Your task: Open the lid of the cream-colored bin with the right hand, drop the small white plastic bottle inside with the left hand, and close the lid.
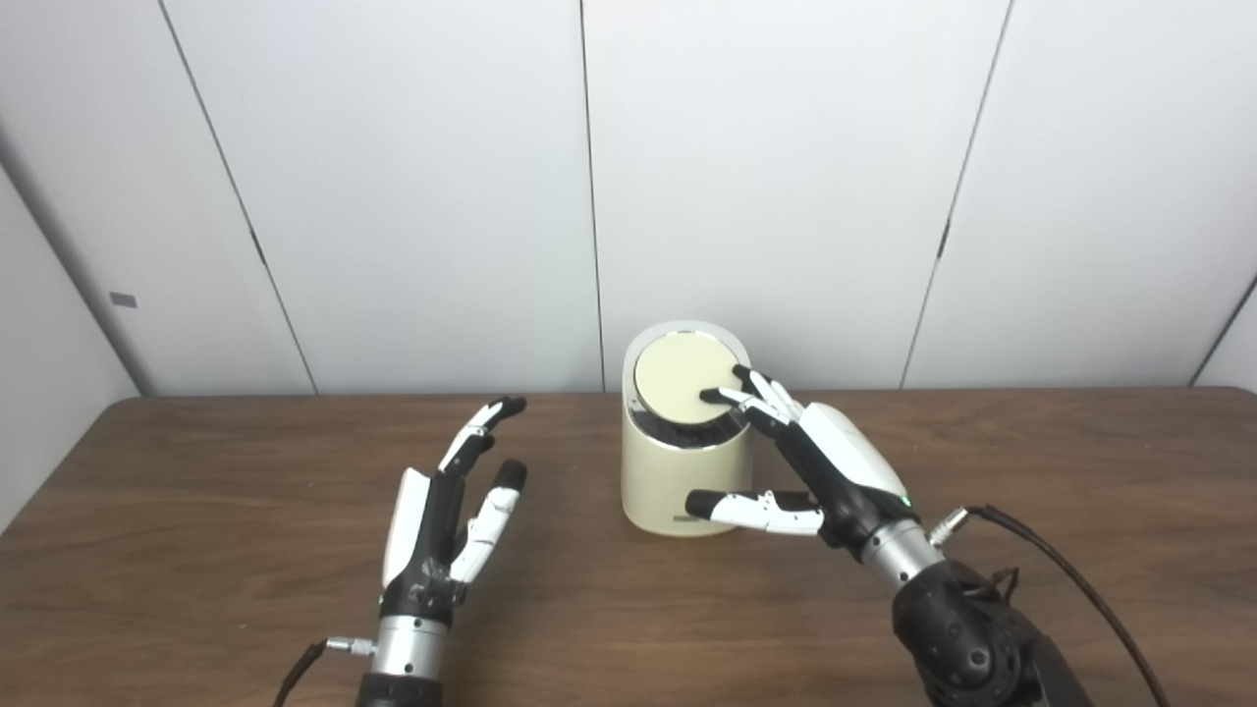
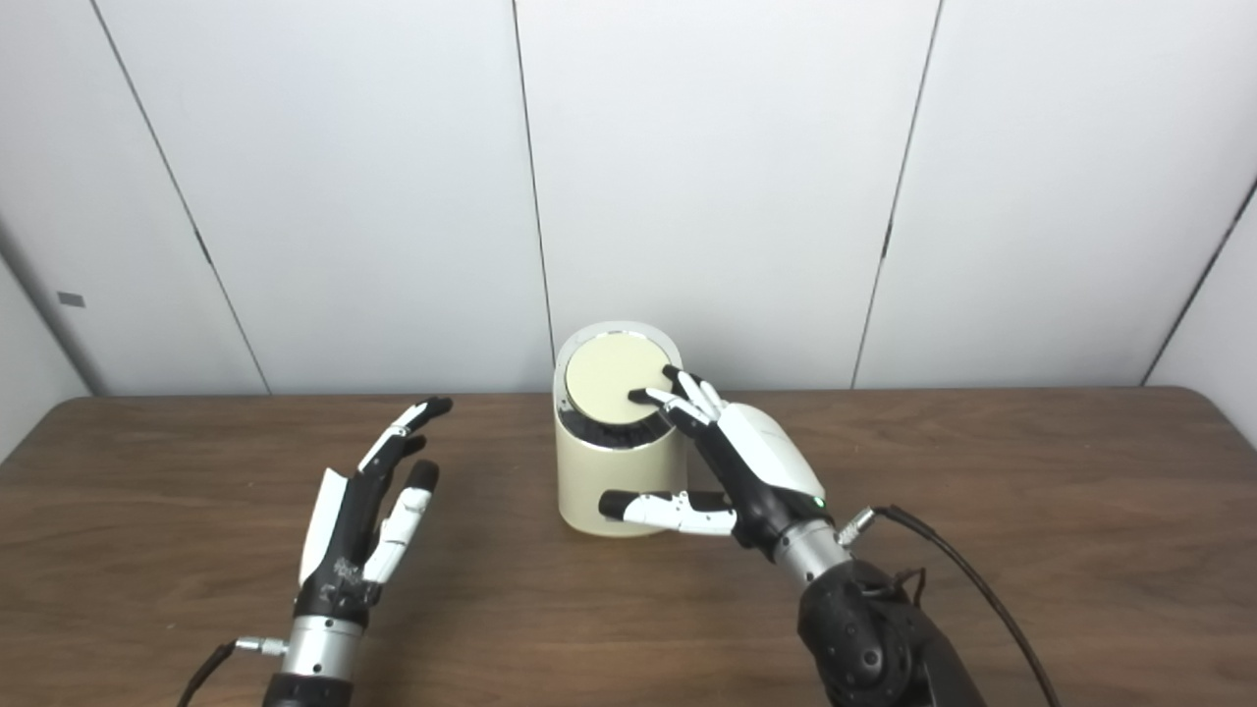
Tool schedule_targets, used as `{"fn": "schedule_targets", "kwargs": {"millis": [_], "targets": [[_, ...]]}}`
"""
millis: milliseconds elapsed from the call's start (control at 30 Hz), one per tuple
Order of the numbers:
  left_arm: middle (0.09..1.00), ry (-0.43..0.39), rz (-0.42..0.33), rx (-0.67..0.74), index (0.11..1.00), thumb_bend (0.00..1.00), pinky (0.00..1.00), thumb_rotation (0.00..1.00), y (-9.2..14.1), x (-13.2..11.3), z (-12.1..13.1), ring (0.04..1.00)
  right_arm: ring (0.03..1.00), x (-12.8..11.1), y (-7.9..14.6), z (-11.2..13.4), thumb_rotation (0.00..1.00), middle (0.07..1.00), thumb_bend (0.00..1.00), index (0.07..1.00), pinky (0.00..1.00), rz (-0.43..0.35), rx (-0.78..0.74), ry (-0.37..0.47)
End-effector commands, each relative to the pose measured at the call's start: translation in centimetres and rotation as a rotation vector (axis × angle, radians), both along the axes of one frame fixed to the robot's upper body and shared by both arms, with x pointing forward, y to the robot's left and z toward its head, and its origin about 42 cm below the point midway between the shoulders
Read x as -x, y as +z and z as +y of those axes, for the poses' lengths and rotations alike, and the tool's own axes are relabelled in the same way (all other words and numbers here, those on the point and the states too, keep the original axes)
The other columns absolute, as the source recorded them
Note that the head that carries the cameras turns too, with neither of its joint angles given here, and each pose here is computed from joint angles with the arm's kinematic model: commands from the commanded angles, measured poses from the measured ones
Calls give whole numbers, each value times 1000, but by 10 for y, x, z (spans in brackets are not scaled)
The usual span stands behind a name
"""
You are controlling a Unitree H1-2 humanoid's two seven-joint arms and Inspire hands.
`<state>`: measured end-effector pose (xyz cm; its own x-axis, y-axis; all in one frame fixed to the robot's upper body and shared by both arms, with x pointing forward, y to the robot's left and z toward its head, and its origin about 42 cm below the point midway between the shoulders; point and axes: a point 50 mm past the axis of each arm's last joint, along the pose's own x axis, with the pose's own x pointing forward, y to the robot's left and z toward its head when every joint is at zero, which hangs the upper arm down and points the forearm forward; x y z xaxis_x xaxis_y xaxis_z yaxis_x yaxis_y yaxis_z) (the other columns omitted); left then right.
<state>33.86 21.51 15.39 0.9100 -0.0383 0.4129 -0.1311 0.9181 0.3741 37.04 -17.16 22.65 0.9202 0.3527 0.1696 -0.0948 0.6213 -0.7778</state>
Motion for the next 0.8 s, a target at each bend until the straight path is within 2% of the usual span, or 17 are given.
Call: {"fn": "schedule_targets", "kwargs": {"millis": [0,167,200,300,367,467,500,533,567,600,667,767], "targets": [[911,25,-39,-23,865,580,867,1000,13,-7,2,921,1000,-1,7,-7,784,1000,876,981,888,-74,-46,-31],[912,42,-39,-26,870,555,871,1000,11,-8,4,926,1000,1,-5,-20,751,1000,959,1000,765,-127,-117,-98],[912,41,-42,-26,871,550,873,1000,10,-8,5,927,1000,0,-8,-23,749,1000,970,1000,779,-147,-134,-106],[917,38,-39,-26,885,561,880,998,9,-8,6,930,1000,-4,-22,-35,775,1000,965,1000,915,-206,-191,-128],[923,41,-31,-24,891,573,881,997,9,-8,7,930,1000,-7,-30,-43,824,1000,959,1000,909,-235,-236,-146],[917,56,-34,-1,885,495,862,980,8,-7,9,918,966,-6,-34,-50,905,1000,762,1000,895,-296,-317,-147],[909,61,-40,15,878,442,854,971,8,-6,10,910,967,-5,-34,-51,930,1000,608,1000,904,-321,-339,-145],[903,65,-44,26,872,397,847,962,8,-5,11,905,967,-4,-34,-52,953,998,506,1000,910,-338,-352,-142],[899,67,-51,41,869,374,844,956,8,-4,12,902,967,-2,-33,-53,965,997,454,1000,913,-355,-368,-147],[893,68,-57,53,866,335,833,966,8,-3,13,895,957,-1,-33,-55,986,976,359,964,901,-365,-379,-155],[887,65,-66,70,863,310,823,971,10,-1,14,888,937,1,-32,-57,997,947,290,926,876,-367,-395,-173],[884,59,-67,76,861,284,812,957,12,1,15,882,918,2,-29,-60,1000,925,261,899,843,-352,-406,-189]]}}
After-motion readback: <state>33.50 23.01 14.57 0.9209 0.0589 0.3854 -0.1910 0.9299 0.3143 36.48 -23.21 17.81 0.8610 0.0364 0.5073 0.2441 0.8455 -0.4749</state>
